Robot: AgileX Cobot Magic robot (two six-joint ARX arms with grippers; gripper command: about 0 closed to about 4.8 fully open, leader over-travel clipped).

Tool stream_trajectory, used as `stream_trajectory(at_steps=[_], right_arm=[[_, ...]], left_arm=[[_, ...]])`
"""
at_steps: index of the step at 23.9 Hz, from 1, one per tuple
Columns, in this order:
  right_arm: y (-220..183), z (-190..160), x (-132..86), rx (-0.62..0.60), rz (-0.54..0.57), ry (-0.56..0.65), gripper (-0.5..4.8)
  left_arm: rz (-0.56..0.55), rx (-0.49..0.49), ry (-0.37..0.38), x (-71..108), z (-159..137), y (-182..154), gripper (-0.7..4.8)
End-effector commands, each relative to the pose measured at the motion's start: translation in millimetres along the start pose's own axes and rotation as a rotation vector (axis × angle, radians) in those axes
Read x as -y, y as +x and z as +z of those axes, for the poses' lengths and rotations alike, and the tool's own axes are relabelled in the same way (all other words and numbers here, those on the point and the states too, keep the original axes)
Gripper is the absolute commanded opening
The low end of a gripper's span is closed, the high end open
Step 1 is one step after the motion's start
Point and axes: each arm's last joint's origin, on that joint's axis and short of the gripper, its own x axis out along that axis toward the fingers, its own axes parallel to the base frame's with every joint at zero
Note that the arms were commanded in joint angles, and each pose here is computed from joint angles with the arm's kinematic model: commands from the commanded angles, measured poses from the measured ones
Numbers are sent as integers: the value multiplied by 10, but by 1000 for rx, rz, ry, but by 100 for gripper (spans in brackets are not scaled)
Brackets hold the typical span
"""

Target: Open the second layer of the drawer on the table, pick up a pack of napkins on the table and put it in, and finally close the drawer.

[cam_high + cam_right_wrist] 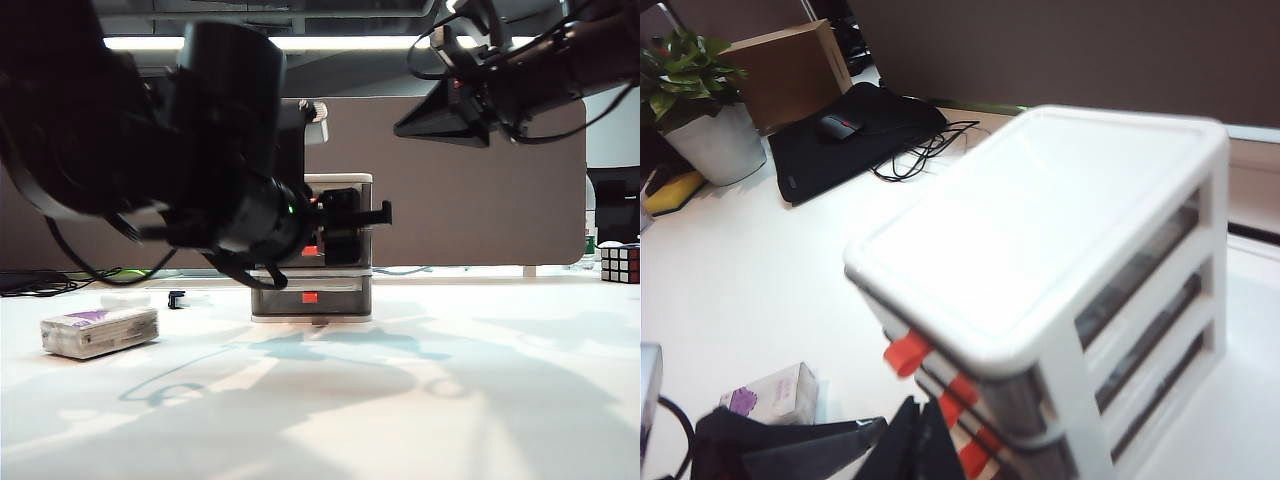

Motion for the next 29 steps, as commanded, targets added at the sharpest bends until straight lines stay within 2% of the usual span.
stream_trajectory(at_steps=[1, 6, 9, 15, 29], right_arm=[[92, 99, 35, -16, 22, -30, -5], [228, 200, 102, -12, 48, -64, -5], [328, 201, 157, -23, 81, -65, -5], [484, 174, 244, -52, 124, -47, -5], [877, 238, 125, -57, 207, -69, -5]], left_arm=[[88, 39, -74, 36, 10, 46, 274], [109, 48, -92, 101, 6, 146, 274], [112, 34, -75, 157, 14, 231, 274], [175, 31, -64, 151, 20, 256, 273], [182, 30, -66, 138, 17, 267, 273]])
